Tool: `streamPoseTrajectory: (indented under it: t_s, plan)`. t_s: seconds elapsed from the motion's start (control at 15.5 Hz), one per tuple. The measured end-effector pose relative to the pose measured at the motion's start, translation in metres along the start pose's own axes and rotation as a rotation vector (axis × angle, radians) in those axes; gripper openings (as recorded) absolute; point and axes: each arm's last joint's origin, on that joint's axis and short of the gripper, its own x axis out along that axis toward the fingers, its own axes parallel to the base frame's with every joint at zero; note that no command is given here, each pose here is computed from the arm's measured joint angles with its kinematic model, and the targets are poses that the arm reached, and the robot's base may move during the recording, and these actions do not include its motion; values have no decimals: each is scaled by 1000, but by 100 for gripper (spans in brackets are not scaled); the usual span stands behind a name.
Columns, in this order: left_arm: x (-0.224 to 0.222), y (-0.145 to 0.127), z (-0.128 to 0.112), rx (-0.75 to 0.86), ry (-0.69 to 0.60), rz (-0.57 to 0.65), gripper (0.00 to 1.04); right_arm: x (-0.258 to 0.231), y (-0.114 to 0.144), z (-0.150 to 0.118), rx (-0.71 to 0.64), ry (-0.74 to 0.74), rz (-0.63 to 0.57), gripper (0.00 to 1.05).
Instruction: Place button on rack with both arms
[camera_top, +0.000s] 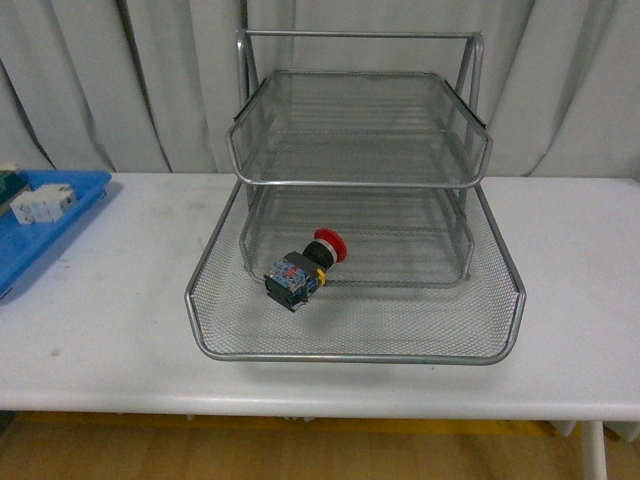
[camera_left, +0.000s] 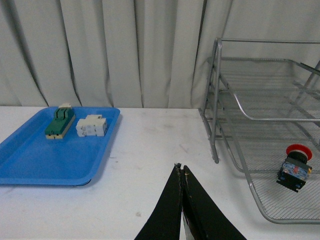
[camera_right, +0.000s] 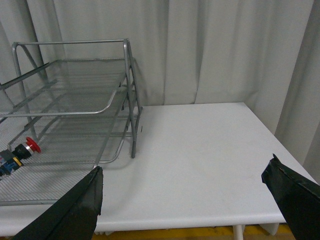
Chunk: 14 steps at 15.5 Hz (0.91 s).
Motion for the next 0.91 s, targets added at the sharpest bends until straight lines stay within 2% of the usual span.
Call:
streamPoseTrajectory:
  t_s: [0.71,0.84,0.91]
  plan:
    - [-17,0,1,0,-6,0,2,0,0,0,0,0,0,98]
    - [-26,0,-6,0,47,-3,2,0,0,0,0,0,0,98]
    - [-28,0,0,0,-16,-1,2,0,0,0,0,0,0,98]
